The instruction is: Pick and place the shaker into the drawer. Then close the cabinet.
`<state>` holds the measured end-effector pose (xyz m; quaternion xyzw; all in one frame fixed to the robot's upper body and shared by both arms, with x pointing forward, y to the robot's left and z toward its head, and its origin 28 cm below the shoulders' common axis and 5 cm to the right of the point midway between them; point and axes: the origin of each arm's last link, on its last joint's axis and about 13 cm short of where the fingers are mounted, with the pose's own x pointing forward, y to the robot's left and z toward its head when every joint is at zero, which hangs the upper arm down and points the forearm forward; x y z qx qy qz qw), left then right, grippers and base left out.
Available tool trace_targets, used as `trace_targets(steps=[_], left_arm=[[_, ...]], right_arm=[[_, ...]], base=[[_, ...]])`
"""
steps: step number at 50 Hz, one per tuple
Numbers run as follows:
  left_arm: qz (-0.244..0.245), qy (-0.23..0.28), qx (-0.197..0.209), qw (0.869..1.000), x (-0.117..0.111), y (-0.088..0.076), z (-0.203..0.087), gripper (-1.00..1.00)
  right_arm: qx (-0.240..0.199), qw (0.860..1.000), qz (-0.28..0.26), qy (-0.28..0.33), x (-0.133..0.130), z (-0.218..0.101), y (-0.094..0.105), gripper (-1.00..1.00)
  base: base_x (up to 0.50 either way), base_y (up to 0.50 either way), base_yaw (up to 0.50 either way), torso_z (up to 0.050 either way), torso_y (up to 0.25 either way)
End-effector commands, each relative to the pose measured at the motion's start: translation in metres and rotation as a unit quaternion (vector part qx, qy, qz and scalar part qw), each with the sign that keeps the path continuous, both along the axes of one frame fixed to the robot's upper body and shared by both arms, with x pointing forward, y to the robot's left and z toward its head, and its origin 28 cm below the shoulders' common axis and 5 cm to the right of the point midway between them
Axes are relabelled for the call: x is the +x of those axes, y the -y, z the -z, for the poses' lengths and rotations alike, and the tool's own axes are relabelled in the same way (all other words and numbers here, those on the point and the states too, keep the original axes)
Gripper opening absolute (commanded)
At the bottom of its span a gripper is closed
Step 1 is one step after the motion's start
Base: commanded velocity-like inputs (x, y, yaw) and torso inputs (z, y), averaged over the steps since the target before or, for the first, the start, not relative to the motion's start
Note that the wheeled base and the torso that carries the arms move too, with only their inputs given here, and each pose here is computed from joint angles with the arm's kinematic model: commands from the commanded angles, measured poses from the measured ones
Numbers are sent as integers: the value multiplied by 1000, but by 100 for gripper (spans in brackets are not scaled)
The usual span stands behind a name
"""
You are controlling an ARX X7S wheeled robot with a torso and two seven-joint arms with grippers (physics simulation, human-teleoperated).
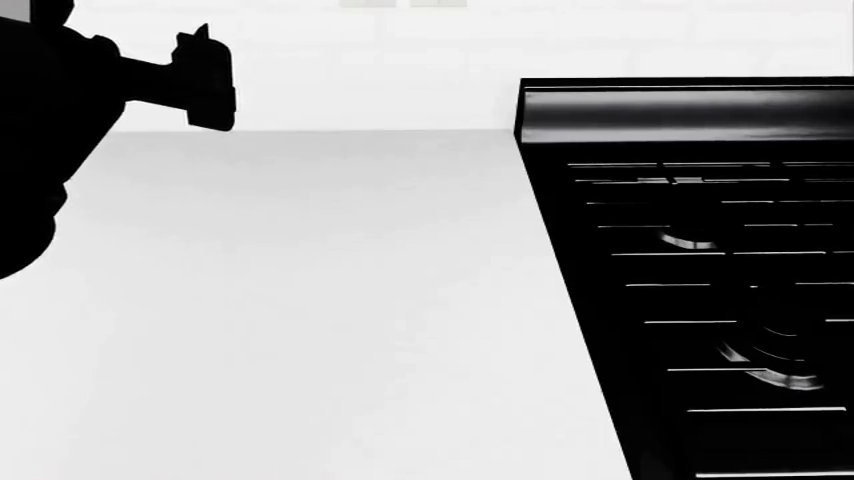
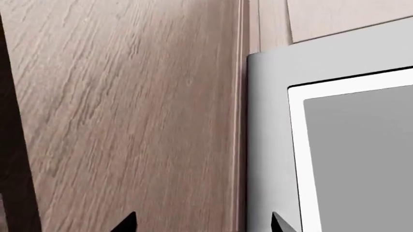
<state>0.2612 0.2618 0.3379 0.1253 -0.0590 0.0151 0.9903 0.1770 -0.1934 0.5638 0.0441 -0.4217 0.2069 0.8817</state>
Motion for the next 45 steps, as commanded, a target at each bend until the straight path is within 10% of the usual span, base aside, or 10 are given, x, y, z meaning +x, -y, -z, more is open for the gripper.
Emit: trace_targets(steps=[1, 45], left_arm=[[-1, 1, -1, 1000, -1, -1, 0, 100], [-7, -2, -5, 1000, -1, -8, 5, 100]], right_arm=[[-57, 998, -13, -18, 14, -7, -25, 100], [-124, 989, -46, -59, 83, -15, -74, 100]], base=[[0, 0, 0, 0, 0], [2, 2, 3, 0, 0]])
